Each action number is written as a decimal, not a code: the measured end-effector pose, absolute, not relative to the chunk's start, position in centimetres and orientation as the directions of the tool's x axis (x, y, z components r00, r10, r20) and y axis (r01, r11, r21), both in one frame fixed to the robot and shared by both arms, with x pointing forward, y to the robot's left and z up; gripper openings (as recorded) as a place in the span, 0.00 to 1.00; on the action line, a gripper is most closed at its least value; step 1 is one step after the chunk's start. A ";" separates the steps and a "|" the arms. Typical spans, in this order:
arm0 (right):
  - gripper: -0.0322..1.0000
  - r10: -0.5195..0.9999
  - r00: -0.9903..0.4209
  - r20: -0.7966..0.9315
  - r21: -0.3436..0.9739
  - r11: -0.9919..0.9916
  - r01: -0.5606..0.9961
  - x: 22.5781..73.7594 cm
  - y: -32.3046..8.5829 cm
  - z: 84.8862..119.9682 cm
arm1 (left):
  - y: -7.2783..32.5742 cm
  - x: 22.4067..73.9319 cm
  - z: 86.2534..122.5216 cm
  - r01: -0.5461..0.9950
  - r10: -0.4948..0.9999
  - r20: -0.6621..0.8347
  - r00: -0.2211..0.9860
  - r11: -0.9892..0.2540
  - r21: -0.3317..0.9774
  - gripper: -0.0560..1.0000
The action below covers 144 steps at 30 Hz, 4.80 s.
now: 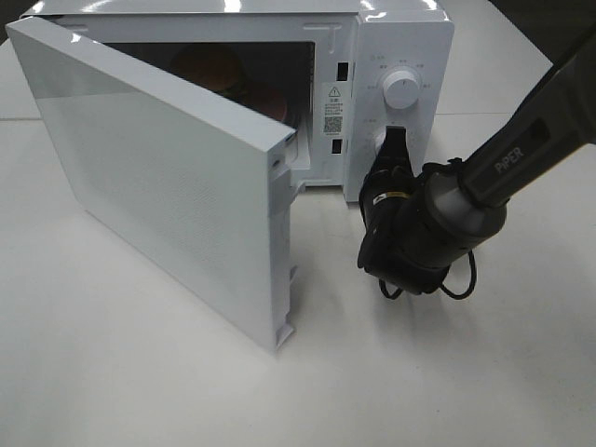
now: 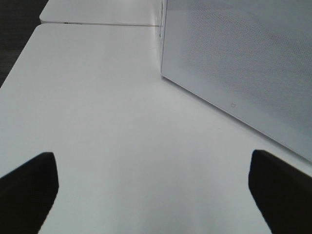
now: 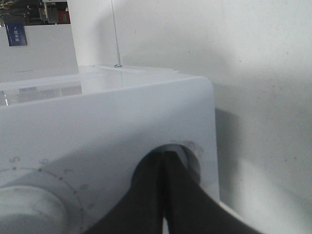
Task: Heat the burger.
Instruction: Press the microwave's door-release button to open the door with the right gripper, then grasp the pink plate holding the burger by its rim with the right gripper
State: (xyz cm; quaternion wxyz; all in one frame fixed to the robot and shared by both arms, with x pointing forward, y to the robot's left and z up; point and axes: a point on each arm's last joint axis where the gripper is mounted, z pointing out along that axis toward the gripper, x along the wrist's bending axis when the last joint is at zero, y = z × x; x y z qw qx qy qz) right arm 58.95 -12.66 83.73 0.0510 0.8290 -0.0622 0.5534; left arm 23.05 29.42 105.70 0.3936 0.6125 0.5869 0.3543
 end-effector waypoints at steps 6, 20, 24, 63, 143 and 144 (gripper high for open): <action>0.04 -0.054 0.394 0.918 0.008 -0.988 -0.152 59.0 -12.5 83.8 | 29.4 23.0 105.7 0.440 0.998 -0.028 0.060 -0.001 0.898 0.98; 0.04 -0.035 0.432 0.901 0.009 -0.995 -0.099 58.6 -13.3 84.7 | 29.4 23.0 105.7 0.440 0.998 -0.028 0.060 -0.001 0.898 0.98; 0.04 -0.017 0.465 0.885 0.010 -0.998 -0.056 57.6 -13.6 85.6 | 29.4 23.0 105.7 0.440 0.998 -0.028 0.060 -0.001 0.898 0.98; 0.05 0.905 -0.034 0.423 0.457 -0.181 0.871 48.7 -13.3 93.9 | 29.4 23.0 105.7 0.440 0.998 -0.028 0.060 -0.001 0.898 0.98; 0.90 -0.244 -0.741 -0.625 0.062 0.932 -0.358 56.8 -4.5 99.7 | 29.4 23.0 105.7 0.440 0.998 -0.028 0.060 -0.001 0.898 0.98; 0.90 -0.245 -0.742 -0.624 0.061 0.931 -0.359 57.1 -4.3 99.4 | 29.4 23.0 105.7 0.440 0.998 -0.028 0.060 -0.001 0.898 0.98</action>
